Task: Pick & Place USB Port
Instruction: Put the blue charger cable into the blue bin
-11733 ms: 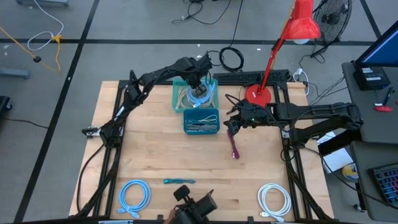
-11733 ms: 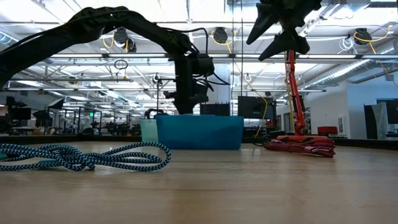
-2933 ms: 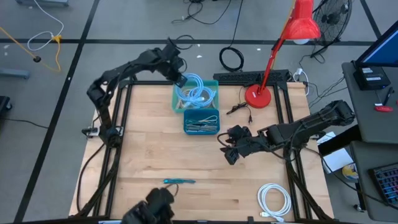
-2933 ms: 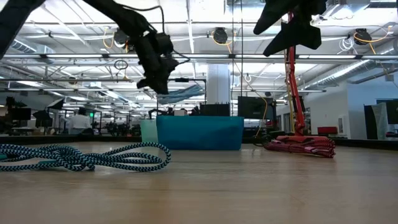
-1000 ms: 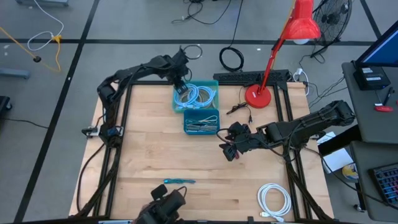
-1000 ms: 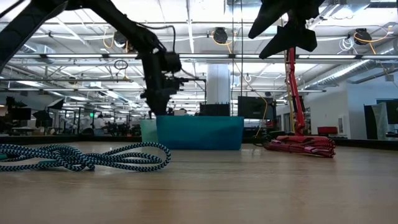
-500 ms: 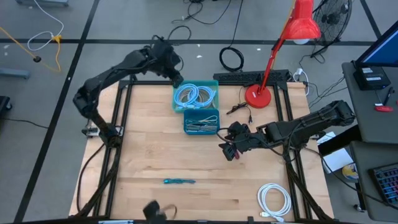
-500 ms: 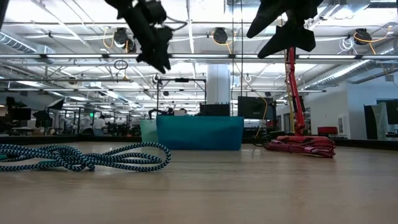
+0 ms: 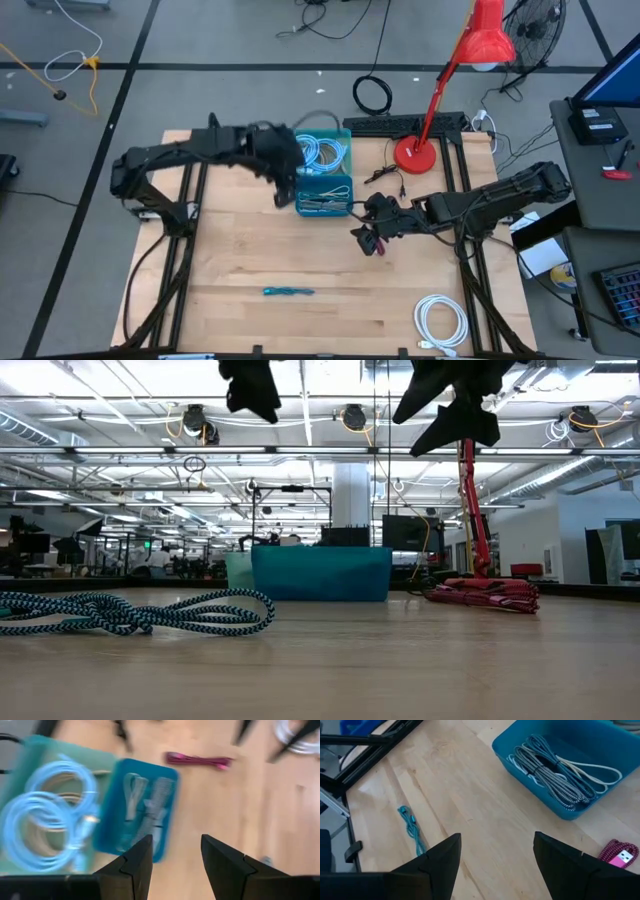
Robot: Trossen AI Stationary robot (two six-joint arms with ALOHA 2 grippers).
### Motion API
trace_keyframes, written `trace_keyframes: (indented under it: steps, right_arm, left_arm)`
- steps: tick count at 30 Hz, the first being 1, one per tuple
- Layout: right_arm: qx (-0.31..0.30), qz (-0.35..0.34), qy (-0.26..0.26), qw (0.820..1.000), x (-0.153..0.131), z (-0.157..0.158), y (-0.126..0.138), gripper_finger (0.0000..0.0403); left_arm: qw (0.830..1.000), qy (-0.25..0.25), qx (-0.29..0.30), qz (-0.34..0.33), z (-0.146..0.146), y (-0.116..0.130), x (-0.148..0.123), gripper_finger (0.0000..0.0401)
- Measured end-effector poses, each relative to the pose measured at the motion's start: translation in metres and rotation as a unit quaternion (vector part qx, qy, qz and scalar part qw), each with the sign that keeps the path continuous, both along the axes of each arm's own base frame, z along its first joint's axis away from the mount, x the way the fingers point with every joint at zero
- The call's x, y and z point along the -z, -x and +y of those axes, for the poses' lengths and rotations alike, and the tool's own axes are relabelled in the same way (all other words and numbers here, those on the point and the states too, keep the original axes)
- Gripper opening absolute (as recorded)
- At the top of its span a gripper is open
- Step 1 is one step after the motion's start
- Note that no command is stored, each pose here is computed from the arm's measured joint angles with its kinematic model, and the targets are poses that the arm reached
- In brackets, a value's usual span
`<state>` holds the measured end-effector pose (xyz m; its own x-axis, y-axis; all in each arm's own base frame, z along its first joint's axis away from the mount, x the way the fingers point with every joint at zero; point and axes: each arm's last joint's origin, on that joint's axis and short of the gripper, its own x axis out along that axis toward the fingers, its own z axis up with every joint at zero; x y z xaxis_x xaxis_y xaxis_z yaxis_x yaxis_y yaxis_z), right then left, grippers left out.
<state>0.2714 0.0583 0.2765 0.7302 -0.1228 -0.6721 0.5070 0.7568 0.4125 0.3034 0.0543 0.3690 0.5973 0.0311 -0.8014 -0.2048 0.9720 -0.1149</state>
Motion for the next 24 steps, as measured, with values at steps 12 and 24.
trace_keyframes:
  steps: [12, 24]
  right_arm:
    - [0.018, -0.018, -0.007, 1.0, -0.002, -0.004, -0.003, 0.0238]
    - [0.071, -0.037, -0.039, 0.996, -0.004, -0.006, -0.004, 0.0238]
  left_arm:
    - [0.998, -0.01, 0.047, 0.036, -0.099, 0.005, 0.004, 0.017]
    - [0.992, -0.039, 0.07, 0.102, -0.183, 0.036, 0.054, 0.017]
